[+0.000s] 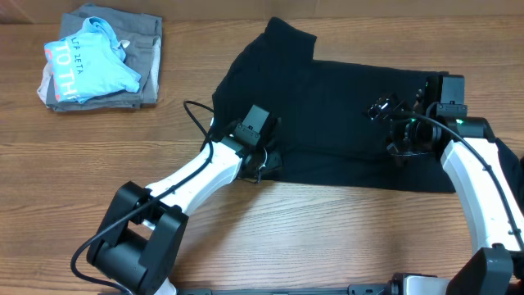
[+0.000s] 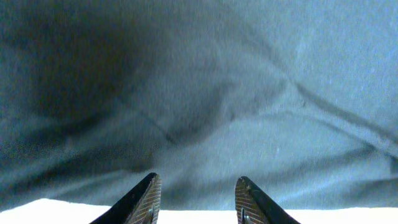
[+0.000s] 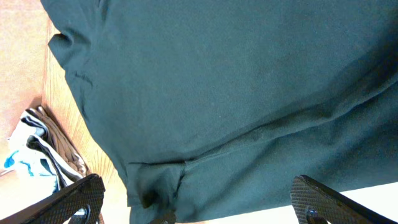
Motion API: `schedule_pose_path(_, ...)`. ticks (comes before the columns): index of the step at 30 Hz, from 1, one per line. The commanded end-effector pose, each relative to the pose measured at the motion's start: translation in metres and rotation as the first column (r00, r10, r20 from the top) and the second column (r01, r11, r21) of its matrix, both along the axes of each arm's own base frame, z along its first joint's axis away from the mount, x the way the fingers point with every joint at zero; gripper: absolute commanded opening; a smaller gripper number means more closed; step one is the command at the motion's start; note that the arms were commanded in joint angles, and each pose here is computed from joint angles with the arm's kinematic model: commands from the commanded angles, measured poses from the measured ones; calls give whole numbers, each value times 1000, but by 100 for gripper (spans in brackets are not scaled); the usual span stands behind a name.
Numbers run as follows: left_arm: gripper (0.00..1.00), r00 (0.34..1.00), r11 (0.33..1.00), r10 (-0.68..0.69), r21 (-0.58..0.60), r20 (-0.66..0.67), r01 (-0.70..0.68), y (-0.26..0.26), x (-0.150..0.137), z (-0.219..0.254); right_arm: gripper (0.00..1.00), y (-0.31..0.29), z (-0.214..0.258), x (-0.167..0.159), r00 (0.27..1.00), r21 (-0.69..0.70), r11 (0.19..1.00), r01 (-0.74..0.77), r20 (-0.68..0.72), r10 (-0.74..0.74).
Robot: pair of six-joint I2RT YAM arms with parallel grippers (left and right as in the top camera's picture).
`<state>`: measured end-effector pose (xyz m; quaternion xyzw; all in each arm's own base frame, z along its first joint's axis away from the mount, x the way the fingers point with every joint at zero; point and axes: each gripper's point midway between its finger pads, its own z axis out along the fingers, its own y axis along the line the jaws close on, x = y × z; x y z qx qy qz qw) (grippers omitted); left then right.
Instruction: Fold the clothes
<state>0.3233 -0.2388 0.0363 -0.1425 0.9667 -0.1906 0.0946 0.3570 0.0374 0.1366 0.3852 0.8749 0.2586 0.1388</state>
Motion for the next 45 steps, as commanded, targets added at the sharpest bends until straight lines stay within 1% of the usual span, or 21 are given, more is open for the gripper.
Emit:
schedule_pose_path(1,42,998,998,55,7,-20,-54,3,5,-11,100,-3,1,0,1000,-10,1000,18,4,-18)
schedule_pose_path(3,42,998,998,67,10,-22,-67,3,6,-13,100,-3,1,0,1000,-10,1000,18,4,-18)
schedule_pose_path(6,42,994,993,111,43,-2,-111,10,11,-15,100,-3,1,1,1000,-11,1000,18,7,-18)
schedule_pose_path(14,39,990,990,139,19,35,-140,7,22,-11,100,-3,1,2,1000,-11,1000,18,12,-18)
schedule_pose_path(24,39,982,982,184,29,48,-186,13,27,-11,100,-3,2,2,1000,-11,1000,18,15,-18)
schedule_pose_path(29,39,982,982,186,19,42,-187,9,29,-17,100,-3,2,2,1000,-11,1000,18,15,-18)
schedule_pose_path(35,39,980,980,198,6,5,-198,5,27,-30,100,-3,2,3,1000,-11,1000,18,16,-18)
schedule_pose_path(40,37,980,980,198,3,8,-198,5,28,-30,100,-4,3,4,1000,-12,1000,18,22,-18)
schedule_pose_path(41,36,980,980,197,2,10,-197,4,29,-30,100,-4,3,4,1000,-13,1000,19,23,-18)
schedule_pose_path(43,26,980,980,198,0,12,-198,4,29,-29,100,-4,3,4,1000,-13,1000,19,23,-18)
schedule_pose_path(45,19,980,980,198,-1,13,-198,4,30,-28,100,-4,3,4,1000,-14,1000,19,23,-19)
